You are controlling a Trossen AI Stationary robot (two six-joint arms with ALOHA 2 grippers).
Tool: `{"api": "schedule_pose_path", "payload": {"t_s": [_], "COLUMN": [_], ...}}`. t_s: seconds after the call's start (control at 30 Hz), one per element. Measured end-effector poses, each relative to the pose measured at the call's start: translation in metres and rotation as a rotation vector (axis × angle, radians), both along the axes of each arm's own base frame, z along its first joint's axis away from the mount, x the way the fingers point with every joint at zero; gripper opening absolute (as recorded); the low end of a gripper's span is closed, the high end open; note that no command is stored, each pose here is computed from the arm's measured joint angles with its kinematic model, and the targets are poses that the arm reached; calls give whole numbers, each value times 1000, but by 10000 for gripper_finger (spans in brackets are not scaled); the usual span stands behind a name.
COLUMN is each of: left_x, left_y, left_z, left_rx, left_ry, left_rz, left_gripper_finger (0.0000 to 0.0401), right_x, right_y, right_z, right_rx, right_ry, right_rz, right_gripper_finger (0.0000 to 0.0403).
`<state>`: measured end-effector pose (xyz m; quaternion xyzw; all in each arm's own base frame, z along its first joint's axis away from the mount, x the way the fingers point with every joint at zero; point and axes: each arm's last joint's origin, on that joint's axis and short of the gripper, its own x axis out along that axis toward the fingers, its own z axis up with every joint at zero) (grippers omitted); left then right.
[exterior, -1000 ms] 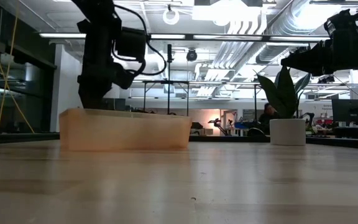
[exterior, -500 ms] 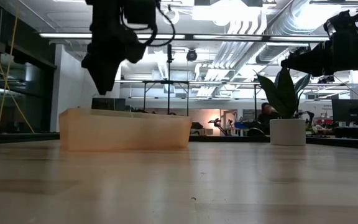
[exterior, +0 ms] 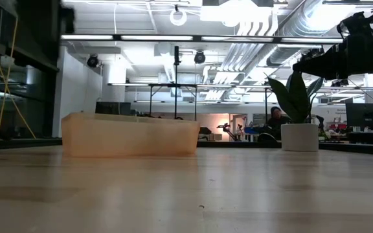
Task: Pick and place pill bottles into a basket
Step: Put the blue pill bottle into the orange bin
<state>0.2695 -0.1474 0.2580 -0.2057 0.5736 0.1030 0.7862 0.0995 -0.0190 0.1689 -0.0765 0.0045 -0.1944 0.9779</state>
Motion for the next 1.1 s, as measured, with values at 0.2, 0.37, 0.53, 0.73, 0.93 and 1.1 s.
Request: {"api": "schedule_pose_path", "payload": {"t_s": [0.2,0.37,0.53,0.73,0.93,1.1], "left_x": [-15,-13,-5,-6,-9,-12], "left_y": [-52,-72,-81,-83,-84,-84], "left_z": [1,-15,-29,-43,-44,-44], "left_rx": [-66,-54,-68,-97,-171,-237], "left_ry": [-147,-163,-148,-42,50,125], "left_rz": [19,-5,-65,-47,-10,82], "left_gripper_finger": [197,198,198,228,306,343], "right_x": [0,0,0,0,0,0], "right_y": [0,0,0,0,0,0], "right_z": [0,0,1,1,1,0], "right_rx": [0,-1,-1,9,24,24], "right_ry": [-1,-6,-7,-11,-18,-14], "right_rz": [0,-2,-2,-4,-3,-3], "right_gripper_finger": [40,42,40,40,42,42]}}
